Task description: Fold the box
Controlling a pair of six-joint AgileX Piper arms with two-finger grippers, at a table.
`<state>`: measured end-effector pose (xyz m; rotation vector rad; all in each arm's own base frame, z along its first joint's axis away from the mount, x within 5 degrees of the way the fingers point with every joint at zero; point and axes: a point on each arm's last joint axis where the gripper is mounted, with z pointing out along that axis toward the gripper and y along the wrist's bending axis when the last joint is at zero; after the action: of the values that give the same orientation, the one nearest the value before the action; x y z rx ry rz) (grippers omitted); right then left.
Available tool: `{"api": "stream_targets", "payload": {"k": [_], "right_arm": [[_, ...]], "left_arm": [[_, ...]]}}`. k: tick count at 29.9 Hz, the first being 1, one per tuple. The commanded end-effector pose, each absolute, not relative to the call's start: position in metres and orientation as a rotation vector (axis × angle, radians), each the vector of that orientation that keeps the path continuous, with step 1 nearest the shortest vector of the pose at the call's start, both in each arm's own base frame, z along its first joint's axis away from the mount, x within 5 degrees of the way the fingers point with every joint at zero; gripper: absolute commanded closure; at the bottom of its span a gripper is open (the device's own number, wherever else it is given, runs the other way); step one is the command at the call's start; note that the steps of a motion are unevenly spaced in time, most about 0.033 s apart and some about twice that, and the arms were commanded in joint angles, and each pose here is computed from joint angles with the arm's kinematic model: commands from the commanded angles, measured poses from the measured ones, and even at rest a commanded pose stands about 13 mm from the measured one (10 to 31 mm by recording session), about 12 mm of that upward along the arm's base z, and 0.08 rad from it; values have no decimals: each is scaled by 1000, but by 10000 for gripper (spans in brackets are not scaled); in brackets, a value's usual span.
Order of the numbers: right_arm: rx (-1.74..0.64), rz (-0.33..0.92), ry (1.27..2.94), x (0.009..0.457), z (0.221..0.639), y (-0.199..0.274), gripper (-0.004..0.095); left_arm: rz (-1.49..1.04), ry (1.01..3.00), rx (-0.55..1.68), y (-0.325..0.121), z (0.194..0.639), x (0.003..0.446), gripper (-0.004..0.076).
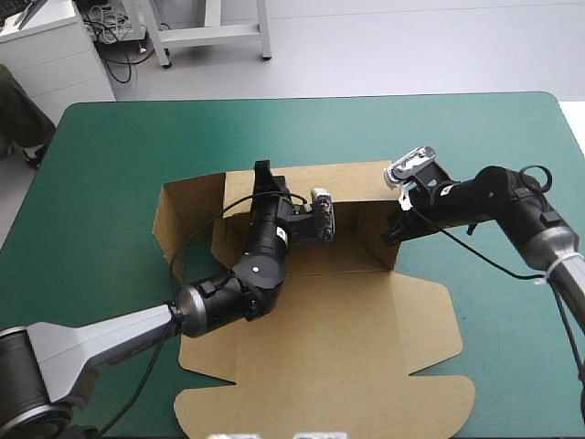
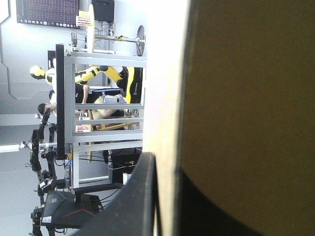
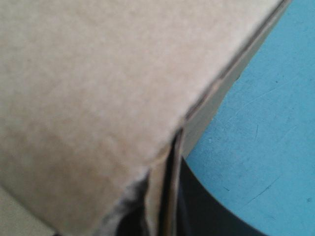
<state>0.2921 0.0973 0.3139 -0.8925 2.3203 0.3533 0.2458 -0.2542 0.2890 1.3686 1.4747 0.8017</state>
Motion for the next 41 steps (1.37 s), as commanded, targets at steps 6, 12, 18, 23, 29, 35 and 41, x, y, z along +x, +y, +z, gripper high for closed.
{"api": "stream_targets", "payload": {"k": [6, 12, 18, 23, 29, 35, 41], "right_arm": [[-692, 354, 2252, 295, 336, 96, 929], [-480, 222, 2206, 307, 342, 85, 930], [-380, 147, 2181, 313, 353, 77, 931], [-379, 107, 2157, 315, 363, 74, 931], [-375, 114, 2160, 314, 363, 75, 931], [-375, 114, 2161, 314, 363, 75, 931], [-374, 119, 2168, 314, 363, 75, 931]], "left_arm": [[689, 1544, 1282, -255, 302, 244, 406], [688, 1494, 1205, -262, 333, 230, 160], [650, 1427, 1182, -269, 359, 199, 157], [661, 1357, 1211, -266, 377, 174, 250], [594, 1375, 1270, -259, 398, 163, 727], [436, 1480, 1394, -254, 423, 168, 731], [187, 1621, 1353, -231, 459, 187, 731]]}}
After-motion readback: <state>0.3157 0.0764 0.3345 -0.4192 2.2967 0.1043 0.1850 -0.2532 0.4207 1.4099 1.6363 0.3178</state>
